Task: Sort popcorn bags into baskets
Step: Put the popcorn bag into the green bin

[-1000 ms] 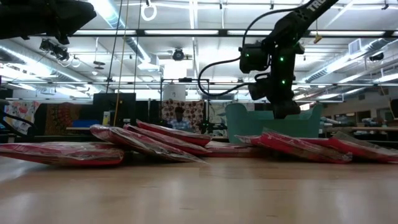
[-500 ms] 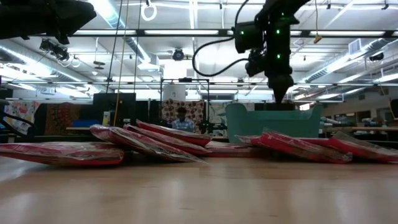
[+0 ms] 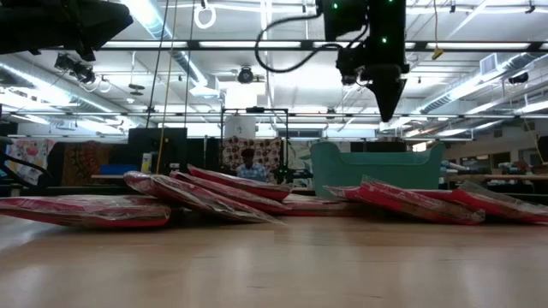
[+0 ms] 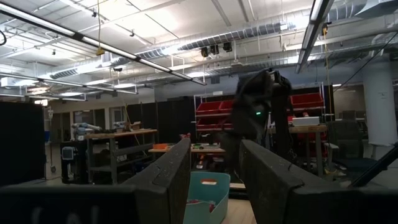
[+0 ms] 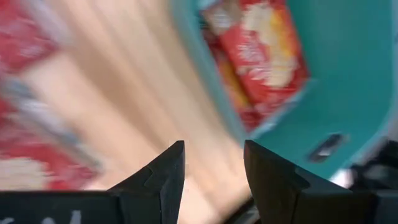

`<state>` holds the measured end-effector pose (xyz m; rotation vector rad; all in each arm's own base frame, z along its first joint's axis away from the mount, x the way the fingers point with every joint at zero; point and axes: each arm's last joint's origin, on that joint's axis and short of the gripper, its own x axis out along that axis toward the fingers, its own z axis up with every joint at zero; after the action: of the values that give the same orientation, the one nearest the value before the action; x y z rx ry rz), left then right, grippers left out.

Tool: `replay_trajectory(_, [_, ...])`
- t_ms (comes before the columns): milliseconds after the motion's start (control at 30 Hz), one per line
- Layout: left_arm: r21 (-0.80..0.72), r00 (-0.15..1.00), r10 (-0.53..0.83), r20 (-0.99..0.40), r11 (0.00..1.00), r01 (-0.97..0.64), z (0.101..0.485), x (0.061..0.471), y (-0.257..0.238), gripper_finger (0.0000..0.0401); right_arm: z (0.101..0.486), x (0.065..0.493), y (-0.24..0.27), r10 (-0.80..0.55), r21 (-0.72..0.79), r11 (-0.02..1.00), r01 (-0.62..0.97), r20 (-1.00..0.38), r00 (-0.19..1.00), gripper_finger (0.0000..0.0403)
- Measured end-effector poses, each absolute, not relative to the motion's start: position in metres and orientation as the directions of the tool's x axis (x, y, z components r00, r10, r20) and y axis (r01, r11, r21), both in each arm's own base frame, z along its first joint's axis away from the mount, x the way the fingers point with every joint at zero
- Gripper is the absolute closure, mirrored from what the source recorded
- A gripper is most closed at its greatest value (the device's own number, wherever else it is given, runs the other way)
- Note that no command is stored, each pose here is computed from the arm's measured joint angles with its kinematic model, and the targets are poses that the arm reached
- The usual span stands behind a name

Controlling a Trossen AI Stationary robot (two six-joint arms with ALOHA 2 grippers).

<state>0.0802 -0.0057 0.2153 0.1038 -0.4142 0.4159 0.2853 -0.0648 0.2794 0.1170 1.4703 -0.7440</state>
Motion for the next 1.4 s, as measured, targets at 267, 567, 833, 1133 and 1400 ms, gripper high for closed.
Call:
replay_trajectory(267, [0.014,0.833,0.371,0.411,0.911,-0.413,0.215,0.08,-0.006,0.0257,0.275,0.305,-0.014,-0.314,-0.16,0.729,0.666,-0.942,0.117,0.0233])
replay_trajectory(567, [0.007,0.833,0.371,0.411,0.912,-0.41,0.215,0.08,-0.006,0.0257,0.236,0.316,0.043,-0.231,0.056,0.669,0.741,-0.932,0.279,0.0219])
replay_trajectory(833, [0.007,0.833,0.371,0.411,0.912,-0.41,0.215,0.08,-0.006,0.0257,0.204,0.354,0.079,-0.206,0.025,0.713,0.701,-0.948,0.243,0.0218])
replay_trajectory(1133, [0.006,0.832,0.371,0.411,0.912,-0.41,0.215,0.08,-0.006,0.0257,0.191,0.399,0.093,-0.233,-0.139,0.74,0.659,-0.971,0.057,0.0218])
replay_trajectory(1400, [0.006,0.832,0.371,0.411,0.912,-0.41,0.215,0.08,-0.006,0.0257,0.175,0.421,0.1,-0.231,-0.229,0.746,0.625,-0.97,-0.079,0.0218])
